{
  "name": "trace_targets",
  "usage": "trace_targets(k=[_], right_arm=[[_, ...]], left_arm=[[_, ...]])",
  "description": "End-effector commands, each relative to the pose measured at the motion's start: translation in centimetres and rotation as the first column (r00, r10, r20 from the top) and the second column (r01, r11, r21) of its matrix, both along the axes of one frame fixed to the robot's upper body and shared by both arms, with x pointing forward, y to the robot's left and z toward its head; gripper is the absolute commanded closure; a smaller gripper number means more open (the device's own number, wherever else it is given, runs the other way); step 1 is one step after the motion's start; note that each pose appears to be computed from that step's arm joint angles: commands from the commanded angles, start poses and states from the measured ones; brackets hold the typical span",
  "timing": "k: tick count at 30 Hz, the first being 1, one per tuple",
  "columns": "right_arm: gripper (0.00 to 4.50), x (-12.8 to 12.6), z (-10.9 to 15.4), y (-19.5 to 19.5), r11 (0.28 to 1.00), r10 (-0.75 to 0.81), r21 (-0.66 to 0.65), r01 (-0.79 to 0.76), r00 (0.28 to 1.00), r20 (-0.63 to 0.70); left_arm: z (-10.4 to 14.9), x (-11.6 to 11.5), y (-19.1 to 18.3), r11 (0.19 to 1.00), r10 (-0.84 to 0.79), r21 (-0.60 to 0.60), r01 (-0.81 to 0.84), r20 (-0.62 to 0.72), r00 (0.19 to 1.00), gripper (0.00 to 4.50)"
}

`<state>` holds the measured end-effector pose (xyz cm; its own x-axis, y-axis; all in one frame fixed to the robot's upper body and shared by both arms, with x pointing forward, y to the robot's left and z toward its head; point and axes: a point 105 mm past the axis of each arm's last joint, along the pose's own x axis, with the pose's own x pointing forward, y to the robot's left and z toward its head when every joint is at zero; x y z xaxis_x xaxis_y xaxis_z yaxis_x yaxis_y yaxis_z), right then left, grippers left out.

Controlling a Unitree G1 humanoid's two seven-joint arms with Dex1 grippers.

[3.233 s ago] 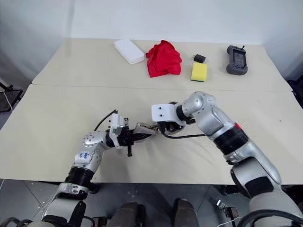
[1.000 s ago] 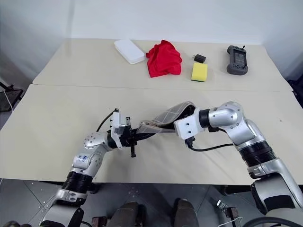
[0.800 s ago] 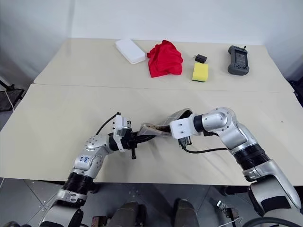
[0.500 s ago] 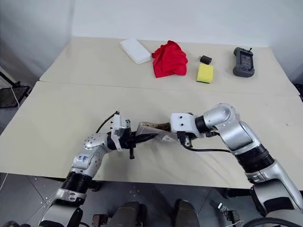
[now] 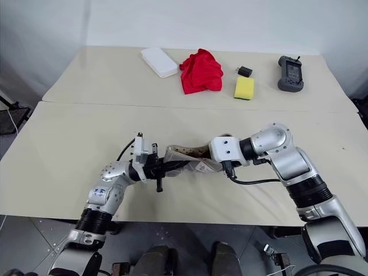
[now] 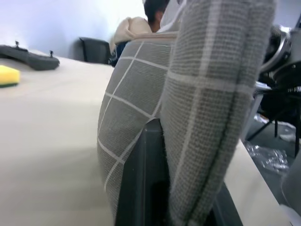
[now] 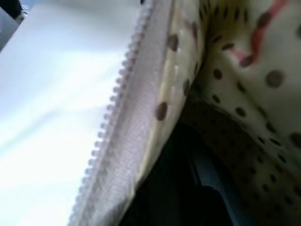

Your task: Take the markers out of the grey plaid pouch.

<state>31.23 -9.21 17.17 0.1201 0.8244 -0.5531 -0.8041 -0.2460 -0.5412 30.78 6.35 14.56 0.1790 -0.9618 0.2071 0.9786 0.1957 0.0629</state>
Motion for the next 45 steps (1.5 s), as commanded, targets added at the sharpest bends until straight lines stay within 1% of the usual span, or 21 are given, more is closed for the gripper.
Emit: trace_targets(k=[1,2,3,5,7,9,11,14,16,19,21,24,28,31,34,36,38,40,42,43,45], right_arm=[[3.95,-1.9,1.0,1.6,0.983,0.182,-0.005,-0.183,0.974,0.134],[3.95,-2.1,0.4,1.5,0.983,0.186,-0.011,-0.186,0.976,0.11],[3.95,-2.1,-0.7,1.0,0.981,0.187,-0.066,-0.182,0.98,0.074],[3.95,-1.9,-2.5,-0.2,0.994,0.046,-0.088,-0.058,0.99,-0.131],[3.95,-2.1,-3.1,-0.5,0.997,-0.028,-0.077,0.006,0.958,-0.287],[3.95,-2.2,-3.4,-0.6,0.996,-0.054,-0.089,0.024,0.935,-0.351],[3.95,-2.0,-4.0,-1.1,0.986,-0.095,-0.165,0.035,0.925,-0.368],[3.96,-1.8,-4.1,-0.7,0.978,-0.081,-0.208,0.014,0.945,-0.318],[3.96,-2.0,-4.2,-0.6,0.974,-0.052,-0.224,-0.017,0.954,-0.297],[3.96,-2.1,-4.4,-0.5,0.975,-0.056,-0.22,-0.014,0.949,-0.309],[3.96,-2.1,-4.5,-0.4,0.975,-0.026,-0.22,-0.038,0.96,-0.28],[3.96,-2.0,-3.4,0.6,0.982,0.064,-0.16,-0.096,0.979,-0.191],[3.96,-1.4,-1.9,1.8,0.972,0.202,-0.136,-0.193,0.977,0.062],[3.96,-1.8,-1.3,2.2,0.972,0.223,-0.091,-0.217,0.973,0.06],[3.96,-1.6,0.3,3.0,0.985,0.137,0.102,-0.137,0.991,0.015],[3.96,0.1,0.1,2.1,0.995,0.064,0.066,-0.07,0.993,0.097],[3.96,2.2,0.2,1.3,1.0,0.007,0.024,-0.013,0.965,0.261],[3.96,4.0,0.4,0.9,1.0,-0.021,-0.012,0.029,0.908,0.418],[3.96,4.9,0.0,0.6,0.998,-0.007,-0.056,0.039,0.87,0.493],[3.96,5.1,-0.7,0.4,0.995,0.014,-0.089,0.035,0.867,0.498],[3.97,4.6,-3.1,-0.3,0.988,0.035,-0.153,0.025,0.925,0.378]], left_arm=[[1.2,1.4,2.1,0.989,0.136,-0.057,-0.137,-0.016,0.991,4.5],[1.2,1.4,2.1,0.989,0.134,-0.055,-0.135,-0.011,0.991,4.5],[1.2,1.3,2.0,0.99,0.131,-0.054,-0.131,-0.009,0.991,4.5],[1.2,1.3,1.9,0.991,0.126,-0.053,-0.127,-0.009,0.992,4.5],[1.3,1.3,1.8,0.991,0.124,-0.052,-0.124,-0.01,0.992,4.5],[1.4,1.4,1.7,0.991,0.122,-0.052,-0.122,-0.01,0.993,4.5],[2.5,1.9,1.2,0.988,0.13,-0.083,-0.131,-0.018,0.991,4.5],[5.5,3.8,0.6,0.961,0.169,-0.207,-0.183,-0.087,0.982,4.5],[6.5,5.1,0.4,0.947,0.19,-0.235,-0.22,-0.147,0.971,4.5],[7.8,7.5,0.2,0.916,0.163,-0.294,-0.274,-0.351,0.922,4.5],[7.2,8.1,-0.4,0.928,0.105,-0.262,-0.264,-0.496,0.862,4.5],[5.5,7.4,-1.2,0.963,0.031,-0.184,-0.199,-0.653,0.757,4.5],[2.6,6.0,-1.6,0.987,0.045,-0.062,-0.145,-0.77,0.636,4.5],[1.9,5.3,-1.7,0.992,0.058,-0.027,-0.127,-0.783,0.62,4.5],[1.6,5.4,-0.9,0.982,0.176,0.056,-0.18,-0.608,0.774,4.5],[1.9,5.3,-0.2,0.977,0.208,0.06,-0.205,-0.476,0.854,4.5],[2.0,5.2,0.6,0.971,0.228,0.036,-0.237,-0.438,0.869,4.5],[2.6,5.3,1.1,0.963,0.242,-0.01,-0.27,-0.412,0.878,4.5],[3.1,5.4,1.4,0.957,0.233,-0.058,-0.284,-0.432,0.872,4.5],[3.7,5.4,1.5,0.953,0.227,-0.088,-0.289,-0.424,0.877,4.5],[4.6,5.0,1.2,0.958,0.191,-0.125,-0.26,-0.402,0.896,4.5]])
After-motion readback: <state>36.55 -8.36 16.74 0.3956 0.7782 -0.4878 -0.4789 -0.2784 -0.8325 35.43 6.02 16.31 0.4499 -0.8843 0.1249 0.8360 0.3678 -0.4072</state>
